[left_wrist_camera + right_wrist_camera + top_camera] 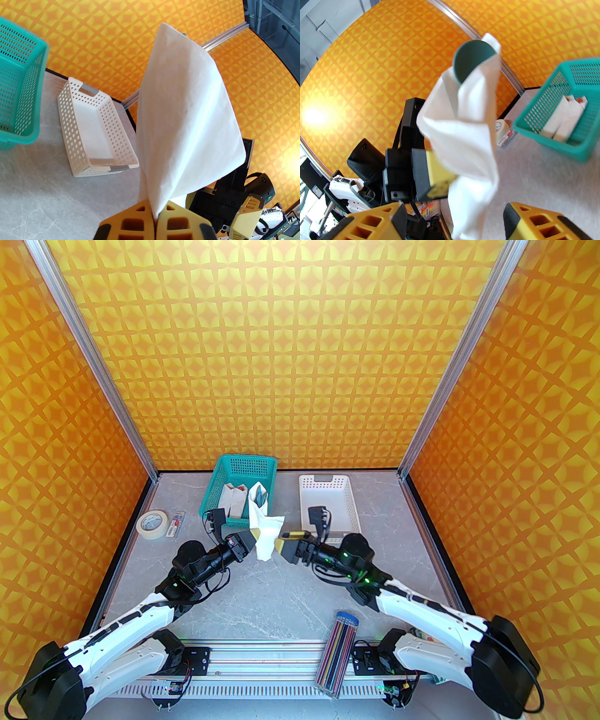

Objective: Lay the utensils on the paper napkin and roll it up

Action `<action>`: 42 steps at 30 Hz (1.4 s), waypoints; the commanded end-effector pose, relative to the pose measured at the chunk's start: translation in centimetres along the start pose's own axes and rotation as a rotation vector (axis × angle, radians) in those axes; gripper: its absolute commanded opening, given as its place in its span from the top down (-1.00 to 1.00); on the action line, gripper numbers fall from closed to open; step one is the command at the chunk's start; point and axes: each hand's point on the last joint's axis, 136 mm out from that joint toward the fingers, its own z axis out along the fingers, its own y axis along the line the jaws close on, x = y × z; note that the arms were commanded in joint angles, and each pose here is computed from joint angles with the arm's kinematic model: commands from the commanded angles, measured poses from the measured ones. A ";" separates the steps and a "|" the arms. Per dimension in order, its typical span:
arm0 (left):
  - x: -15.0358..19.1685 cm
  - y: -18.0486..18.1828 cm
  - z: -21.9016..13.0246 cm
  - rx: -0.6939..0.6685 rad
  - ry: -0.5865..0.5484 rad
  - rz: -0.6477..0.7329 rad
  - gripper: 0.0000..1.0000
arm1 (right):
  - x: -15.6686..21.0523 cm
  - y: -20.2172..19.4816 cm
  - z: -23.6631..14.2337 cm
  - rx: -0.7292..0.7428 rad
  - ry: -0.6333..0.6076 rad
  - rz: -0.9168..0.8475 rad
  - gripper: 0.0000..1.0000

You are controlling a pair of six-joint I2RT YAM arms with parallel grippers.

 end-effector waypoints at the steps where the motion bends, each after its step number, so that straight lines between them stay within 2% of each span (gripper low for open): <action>1: -1.2 -2.7 -0.1 0.079 -0.027 0.010 1.00 | -0.8 0.3 1.1 0.000 -0.010 -0.047 -0.38; 13: -1.1 -2.8 0.0 0.076 -0.018 0.011 1.00 | -0.2 -0.2 2.5 0.020 0.028 -0.052 -0.16; 28: -0.4 -3.3 0.6 0.096 0.031 0.022 0.99 | 0.0 0.2 3.4 0.008 0.060 -0.051 0.52; 35: -0.2 -4.0 0.6 0.112 0.065 0.047 0.77 | -0.3 0.1 2.8 0.022 0.048 -0.040 0.91; 37: -0.1 -4.0 0.3 0.105 0.071 0.060 0.69 | -0.7 -0.1 2.3 0.027 0.039 -0.034 0.95; 42: -0.7 -4.0 -0.7 0.086 0.067 0.081 0.30 | -1.6 -1.0 0.8 0.044 0.038 -0.017 1.00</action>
